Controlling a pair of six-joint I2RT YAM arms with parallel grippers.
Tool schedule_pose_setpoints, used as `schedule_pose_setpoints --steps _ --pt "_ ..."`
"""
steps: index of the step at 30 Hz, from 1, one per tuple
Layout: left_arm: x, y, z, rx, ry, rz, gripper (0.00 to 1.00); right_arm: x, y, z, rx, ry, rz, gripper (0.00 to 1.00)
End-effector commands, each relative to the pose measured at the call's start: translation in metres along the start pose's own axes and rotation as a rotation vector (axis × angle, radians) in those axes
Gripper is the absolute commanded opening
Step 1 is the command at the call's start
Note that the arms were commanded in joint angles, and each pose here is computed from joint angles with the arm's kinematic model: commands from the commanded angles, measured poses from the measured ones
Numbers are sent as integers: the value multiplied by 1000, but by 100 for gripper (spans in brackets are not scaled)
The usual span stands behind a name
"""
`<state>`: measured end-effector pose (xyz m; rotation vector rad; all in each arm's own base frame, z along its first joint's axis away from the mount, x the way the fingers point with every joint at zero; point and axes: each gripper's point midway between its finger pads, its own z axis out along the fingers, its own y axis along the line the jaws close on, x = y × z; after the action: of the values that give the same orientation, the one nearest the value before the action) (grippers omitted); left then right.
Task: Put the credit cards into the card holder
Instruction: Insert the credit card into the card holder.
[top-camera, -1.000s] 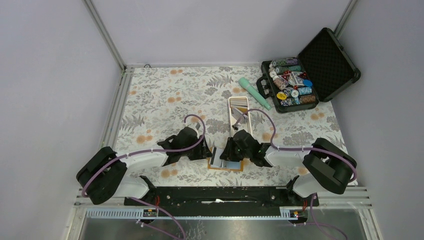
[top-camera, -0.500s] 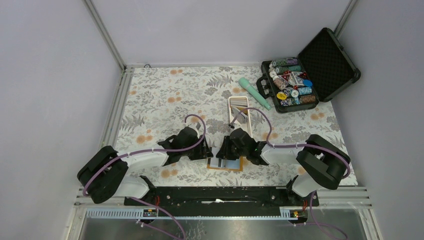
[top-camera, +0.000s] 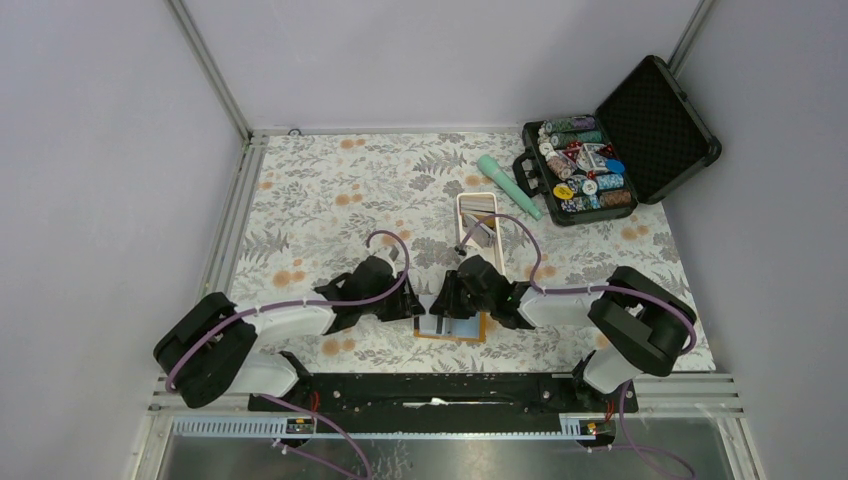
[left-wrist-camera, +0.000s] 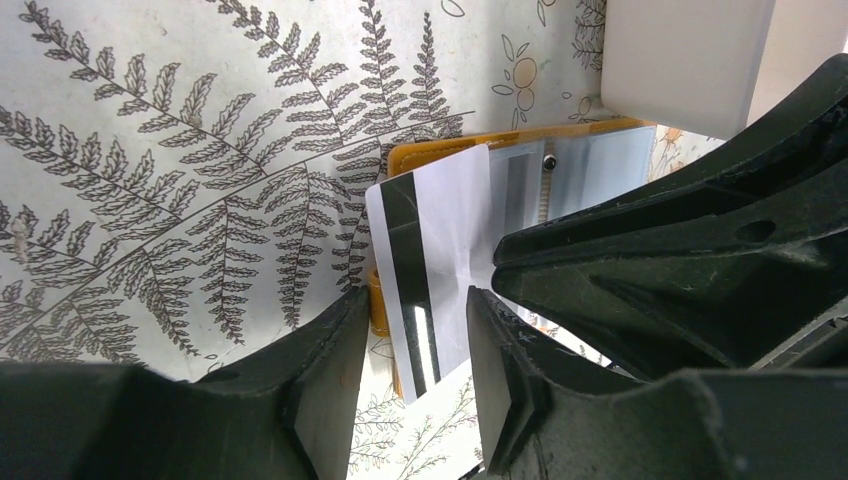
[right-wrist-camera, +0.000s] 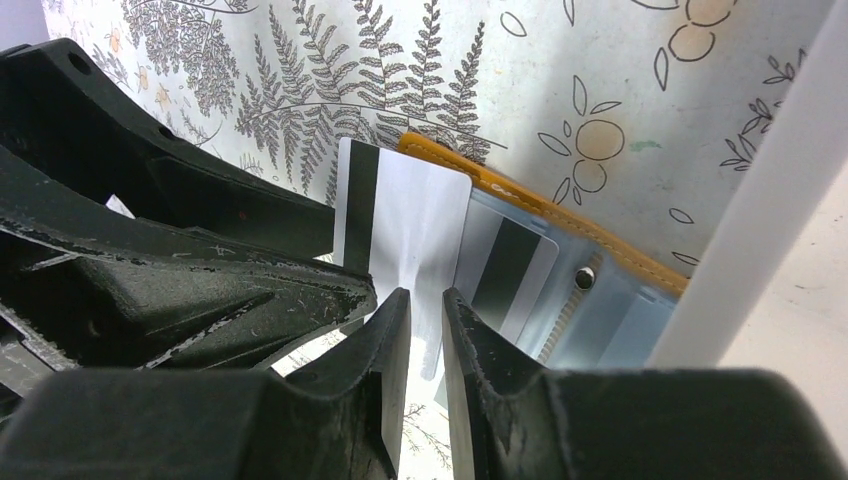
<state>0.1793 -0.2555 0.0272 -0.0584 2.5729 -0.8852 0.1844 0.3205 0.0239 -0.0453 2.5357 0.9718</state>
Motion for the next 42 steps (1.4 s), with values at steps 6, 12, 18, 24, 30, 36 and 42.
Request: schedule_pose_setpoints --steps 6,12,18,24,30,36,42 --pt "-2 8 -4 -9 -46 -32 40 2 17 6 -44 12 -17 25" --pt "-1 16 -6 -27 -55 -47 33 5 17 6 -47 16 -18 25" --pt "-3 18 -10 -28 -72 -63 22 5 15 6 -38 15 -19 25" --pt "-6 15 -16 9 -91 -83 11 5 15 5 -36 15 -19 25" --pt "-10 9 -23 52 -106 -97 0 2 17 1 -39 5 -21 25" --pt "-17 -4 -33 121 -128 -104 0 -9 25 -19 -53 -44 -30 32" --pt "-30 -22 -49 183 -178 -79 0 -17 19 -47 -10 -96 -56 41"
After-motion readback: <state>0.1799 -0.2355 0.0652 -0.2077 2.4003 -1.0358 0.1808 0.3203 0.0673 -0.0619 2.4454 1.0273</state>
